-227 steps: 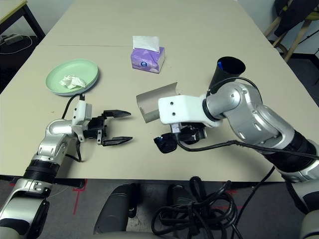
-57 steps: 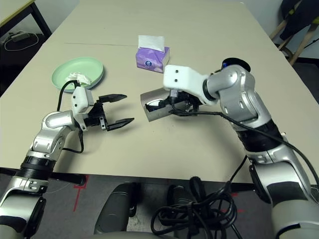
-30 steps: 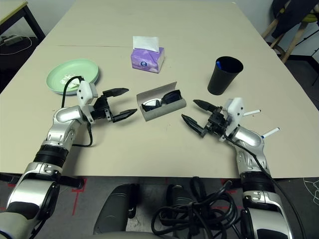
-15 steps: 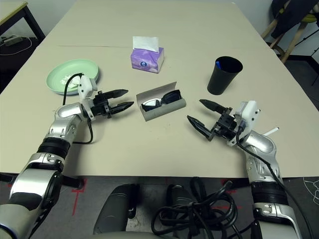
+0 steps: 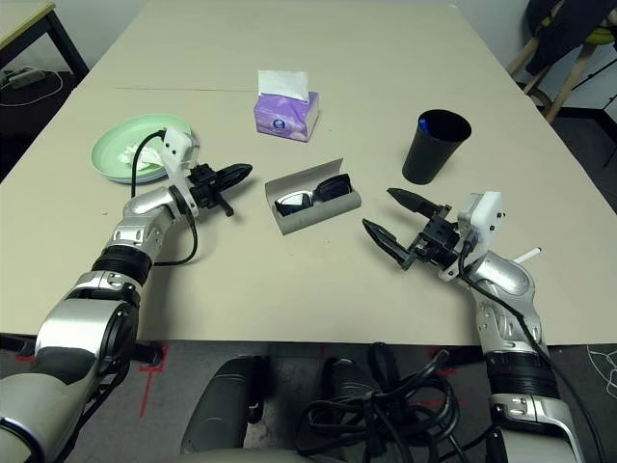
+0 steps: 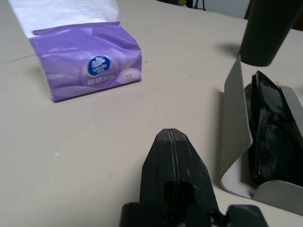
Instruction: Organize and tidy the items on the table.
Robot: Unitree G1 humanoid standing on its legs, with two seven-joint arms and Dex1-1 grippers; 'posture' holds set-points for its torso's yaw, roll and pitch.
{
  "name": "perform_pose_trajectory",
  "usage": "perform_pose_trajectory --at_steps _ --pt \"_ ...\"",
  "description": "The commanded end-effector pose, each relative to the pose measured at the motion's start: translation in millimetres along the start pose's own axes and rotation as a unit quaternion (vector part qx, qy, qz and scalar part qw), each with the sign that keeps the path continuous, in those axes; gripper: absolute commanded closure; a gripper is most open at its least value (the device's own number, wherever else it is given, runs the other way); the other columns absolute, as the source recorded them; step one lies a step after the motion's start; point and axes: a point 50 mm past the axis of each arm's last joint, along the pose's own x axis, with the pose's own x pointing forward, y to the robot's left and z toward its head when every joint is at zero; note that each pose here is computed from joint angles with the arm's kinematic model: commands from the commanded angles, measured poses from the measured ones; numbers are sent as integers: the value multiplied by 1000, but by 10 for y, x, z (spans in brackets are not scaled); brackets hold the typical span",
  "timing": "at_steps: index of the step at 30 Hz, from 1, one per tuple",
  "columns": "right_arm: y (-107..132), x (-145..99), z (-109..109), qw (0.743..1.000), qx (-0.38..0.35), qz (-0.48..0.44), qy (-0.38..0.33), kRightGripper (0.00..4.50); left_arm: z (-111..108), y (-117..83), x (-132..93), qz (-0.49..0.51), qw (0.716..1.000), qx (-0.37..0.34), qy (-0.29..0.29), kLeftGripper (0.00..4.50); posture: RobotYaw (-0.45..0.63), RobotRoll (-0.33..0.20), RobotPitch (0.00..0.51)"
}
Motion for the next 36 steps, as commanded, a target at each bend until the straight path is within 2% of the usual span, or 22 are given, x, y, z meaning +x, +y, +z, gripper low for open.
perform_pose_trajectory --at_steps 1,6,17,28,33,36 --pt "7 -56 1 1000 -5 -6 5 0 9 -152 114 -68 997 24 3 4484 49 0 132" --pt "5 -70 -4 1000 -6 -10 8 0 -59 -309 135 -131 991 25 4 4484 45 0 130" --pt "-8 -38 -4 1000 -7 -7 8 0 -170 -527 60 -205 978 28 18 4484 58 0 129" --pt "-13 -58 -9 1000 -8 -10 13 0 -219 -554 20 -215 974 41 52 4484 55 0 128" --pt "-11 -64 -17 1000 -7 -12 16 0 -80 -501 32 -211 975 65 26 4484 56 0 125" --pt "-19 -67 -14 1000 -8 -13 17 0 156 -471 36 -215 974 65 -27 4170 59 0 121"
